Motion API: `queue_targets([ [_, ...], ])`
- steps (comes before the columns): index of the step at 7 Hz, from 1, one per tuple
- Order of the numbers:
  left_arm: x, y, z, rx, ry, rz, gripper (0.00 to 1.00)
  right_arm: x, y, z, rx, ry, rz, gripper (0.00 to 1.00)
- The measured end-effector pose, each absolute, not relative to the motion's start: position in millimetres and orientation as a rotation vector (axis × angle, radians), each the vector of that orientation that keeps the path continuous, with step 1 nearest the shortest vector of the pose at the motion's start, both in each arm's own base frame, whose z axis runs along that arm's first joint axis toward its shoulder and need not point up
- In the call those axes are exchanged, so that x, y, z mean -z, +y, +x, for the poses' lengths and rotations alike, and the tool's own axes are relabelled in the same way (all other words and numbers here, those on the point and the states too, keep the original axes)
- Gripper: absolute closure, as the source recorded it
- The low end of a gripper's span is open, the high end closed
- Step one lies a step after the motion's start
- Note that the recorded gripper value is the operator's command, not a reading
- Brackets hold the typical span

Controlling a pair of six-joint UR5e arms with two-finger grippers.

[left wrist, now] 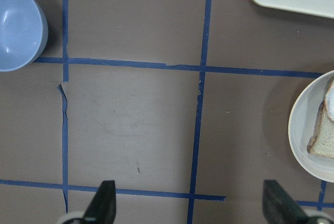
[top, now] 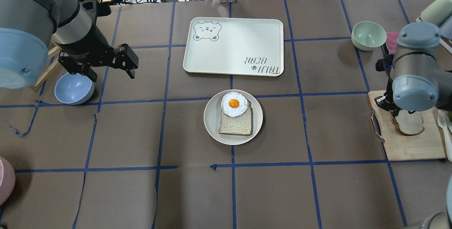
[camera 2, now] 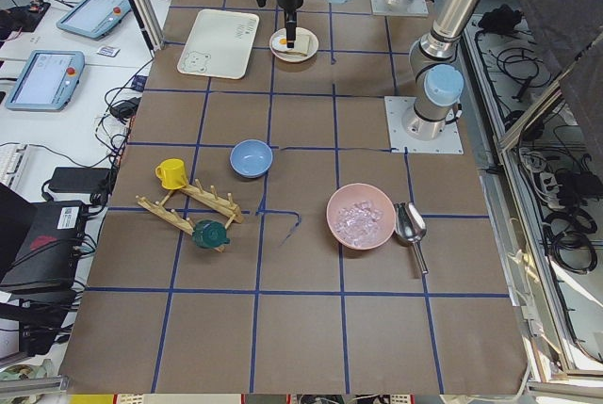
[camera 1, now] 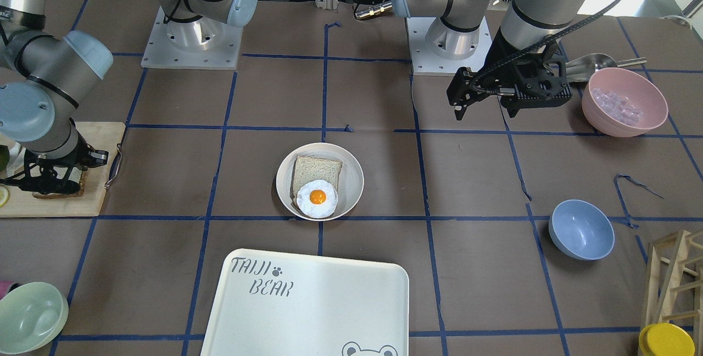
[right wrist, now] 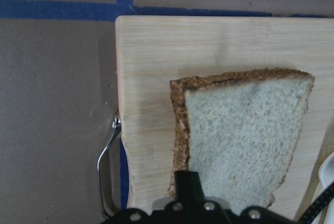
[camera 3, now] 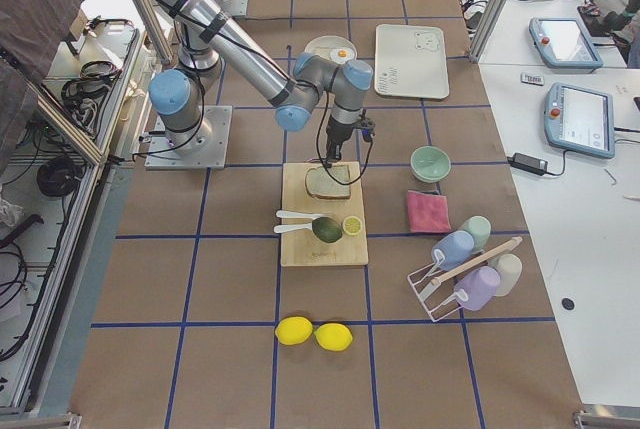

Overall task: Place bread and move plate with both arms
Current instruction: 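Close the right gripper on the bread slice and lift it, then carry the bread with the right gripper over the white plate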

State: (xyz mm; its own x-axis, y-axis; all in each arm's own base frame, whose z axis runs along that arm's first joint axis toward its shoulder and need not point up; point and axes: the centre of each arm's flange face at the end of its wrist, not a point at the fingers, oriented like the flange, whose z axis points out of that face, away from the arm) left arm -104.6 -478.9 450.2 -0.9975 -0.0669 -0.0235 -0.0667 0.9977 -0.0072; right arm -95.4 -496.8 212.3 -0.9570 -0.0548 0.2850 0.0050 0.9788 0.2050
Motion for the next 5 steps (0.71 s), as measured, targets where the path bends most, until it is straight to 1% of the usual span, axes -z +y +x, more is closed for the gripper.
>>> queue_targets([
  [5,-450.0,-478.4,-104.7,0.009,3.116,-0.103,0.0,-285.0,-518.8,-59.4,0.202,-2.831,0.06,1.0],
])
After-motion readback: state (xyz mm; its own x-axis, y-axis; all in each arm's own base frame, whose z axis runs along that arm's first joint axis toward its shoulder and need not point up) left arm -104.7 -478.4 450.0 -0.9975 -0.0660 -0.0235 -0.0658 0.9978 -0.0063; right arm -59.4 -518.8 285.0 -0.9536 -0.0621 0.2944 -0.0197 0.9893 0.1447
